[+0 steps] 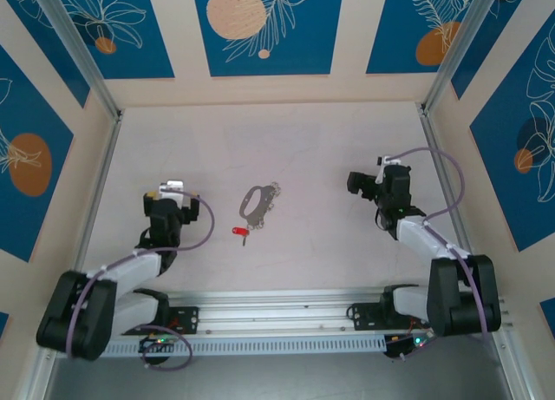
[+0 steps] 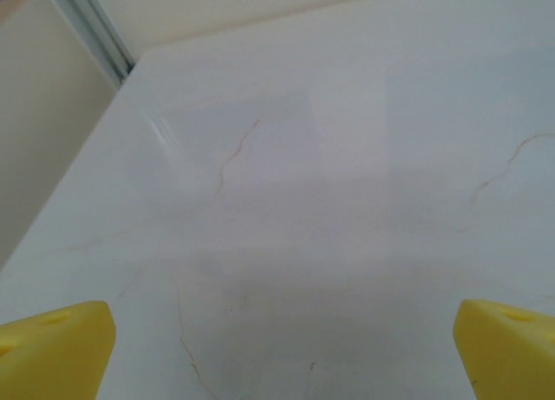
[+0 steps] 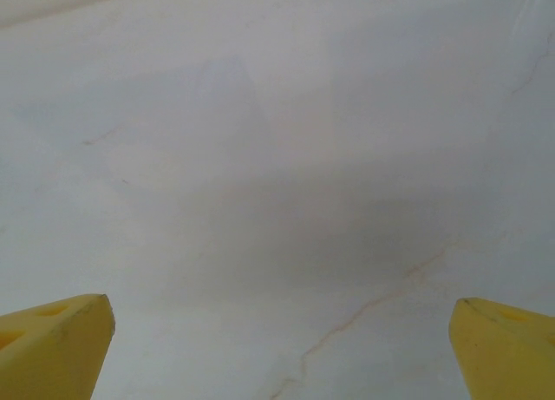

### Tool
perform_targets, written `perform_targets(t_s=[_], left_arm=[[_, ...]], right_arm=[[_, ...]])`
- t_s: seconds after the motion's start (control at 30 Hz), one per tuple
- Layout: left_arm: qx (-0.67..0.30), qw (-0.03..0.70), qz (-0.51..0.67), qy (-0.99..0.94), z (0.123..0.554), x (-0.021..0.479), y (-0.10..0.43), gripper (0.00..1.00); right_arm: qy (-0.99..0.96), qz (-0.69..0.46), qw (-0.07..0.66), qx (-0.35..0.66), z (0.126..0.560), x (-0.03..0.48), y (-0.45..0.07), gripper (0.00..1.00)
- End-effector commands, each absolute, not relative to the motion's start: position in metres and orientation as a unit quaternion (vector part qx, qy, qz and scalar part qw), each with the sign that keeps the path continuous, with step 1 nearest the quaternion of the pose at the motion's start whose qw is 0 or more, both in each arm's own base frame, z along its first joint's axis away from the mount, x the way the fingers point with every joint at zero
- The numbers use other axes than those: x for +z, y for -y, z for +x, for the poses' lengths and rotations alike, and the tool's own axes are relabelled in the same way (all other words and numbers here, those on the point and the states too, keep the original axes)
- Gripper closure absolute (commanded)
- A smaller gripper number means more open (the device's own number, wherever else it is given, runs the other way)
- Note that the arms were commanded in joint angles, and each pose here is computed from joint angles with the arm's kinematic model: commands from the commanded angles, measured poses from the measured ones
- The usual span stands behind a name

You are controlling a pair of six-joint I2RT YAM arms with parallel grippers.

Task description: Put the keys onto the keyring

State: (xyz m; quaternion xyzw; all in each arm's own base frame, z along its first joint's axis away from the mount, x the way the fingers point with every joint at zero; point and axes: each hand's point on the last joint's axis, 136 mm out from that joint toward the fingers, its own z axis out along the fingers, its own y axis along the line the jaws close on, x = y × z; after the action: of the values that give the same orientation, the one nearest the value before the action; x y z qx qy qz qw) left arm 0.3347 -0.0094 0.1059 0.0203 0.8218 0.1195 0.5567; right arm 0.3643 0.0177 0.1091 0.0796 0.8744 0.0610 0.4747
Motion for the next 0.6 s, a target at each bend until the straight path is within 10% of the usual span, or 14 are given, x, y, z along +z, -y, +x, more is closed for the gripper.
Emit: perform_targets(t_s=[0.0,0.57], left_arm=[[0.082,0.619,0.006,-0.781,0.357,0.131,0.011,0.0],[0.023,0.557,0.037,-0.83,0.396,0.087,0.019,0.0]], right_arm=[[-0.842,0.069,0.534,0.032,0.379,0.111,-0.005,0.01],[-0.827,-0.022,0.551,0.109,0.396,0.094,-0.031,0.01]])
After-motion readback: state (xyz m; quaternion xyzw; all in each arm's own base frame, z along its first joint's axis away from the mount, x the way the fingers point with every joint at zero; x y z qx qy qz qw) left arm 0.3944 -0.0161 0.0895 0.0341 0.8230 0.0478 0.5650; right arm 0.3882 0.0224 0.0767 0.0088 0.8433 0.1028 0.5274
